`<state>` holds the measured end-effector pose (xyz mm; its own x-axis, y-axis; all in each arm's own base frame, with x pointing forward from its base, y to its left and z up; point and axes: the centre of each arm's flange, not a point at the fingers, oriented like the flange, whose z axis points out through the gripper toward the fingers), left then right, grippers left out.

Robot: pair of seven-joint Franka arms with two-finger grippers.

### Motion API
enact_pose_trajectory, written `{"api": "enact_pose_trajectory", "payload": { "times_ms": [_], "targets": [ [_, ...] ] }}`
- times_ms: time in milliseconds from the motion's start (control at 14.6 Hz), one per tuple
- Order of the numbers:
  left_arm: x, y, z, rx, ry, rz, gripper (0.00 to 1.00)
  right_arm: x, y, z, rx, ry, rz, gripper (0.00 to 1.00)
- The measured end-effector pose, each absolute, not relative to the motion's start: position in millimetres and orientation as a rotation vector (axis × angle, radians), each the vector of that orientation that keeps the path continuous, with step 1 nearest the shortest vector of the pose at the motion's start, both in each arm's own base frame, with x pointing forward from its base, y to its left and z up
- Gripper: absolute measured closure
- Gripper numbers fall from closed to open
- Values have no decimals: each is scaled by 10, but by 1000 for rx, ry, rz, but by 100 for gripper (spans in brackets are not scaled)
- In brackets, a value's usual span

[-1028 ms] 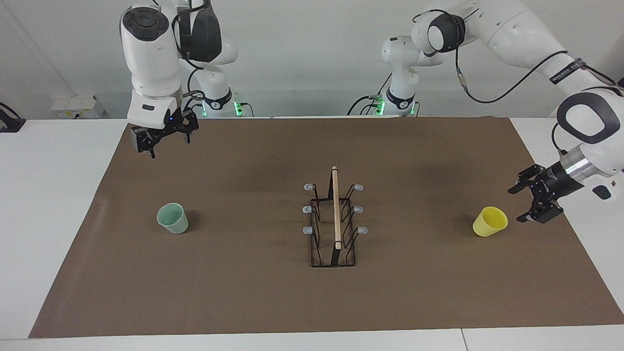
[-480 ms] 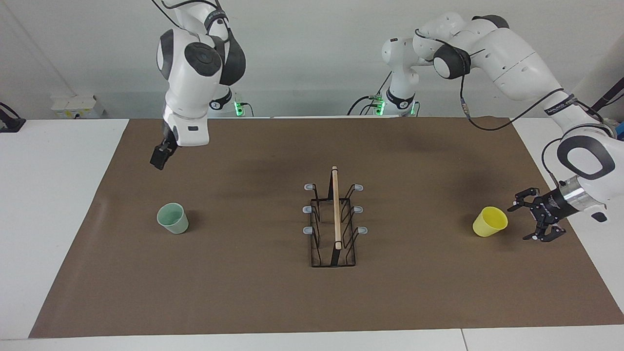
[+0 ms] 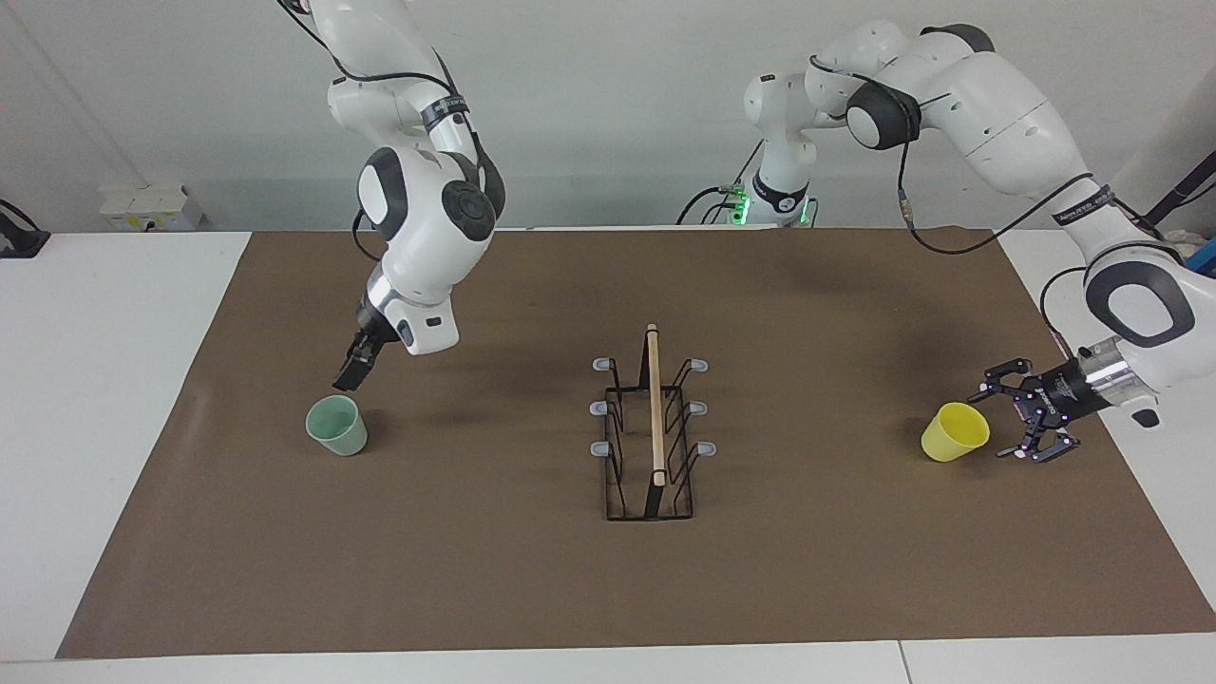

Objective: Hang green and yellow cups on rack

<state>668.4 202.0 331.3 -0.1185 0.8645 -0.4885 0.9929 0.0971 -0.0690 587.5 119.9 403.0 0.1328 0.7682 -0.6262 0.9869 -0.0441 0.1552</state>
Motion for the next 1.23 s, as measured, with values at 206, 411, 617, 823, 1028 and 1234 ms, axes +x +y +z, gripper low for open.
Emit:
{"api": "enact_pose_trajectory", "payload": {
  "times_ms": [206,411,617,823,1028,1234],
  "targets": [
    [6626,2071,3229,1760,2075,-528,0,5937,1220,3791,1797,1714,-527,0],
    [6565,2233,3143,1672,2098,-507,0,5958,1312,3521,1763,1755,-551,0],
    [6428,2444,3003,1529,2103,-540,0,5956,1390,3412,1749,1777,-558,0],
    [6261,2397,2728,1385,2057,-613,0,5944,1500,3263,1685,1780,-576,0],
    [6090,2290,2583,1252,1997,-656,0,5902,1640,2963,1614,1732,-589,0],
    [5965,2108,2496,1139,1933,-655,0,5872,1594,2685,1497,1721,-631,0]
  ]
}}
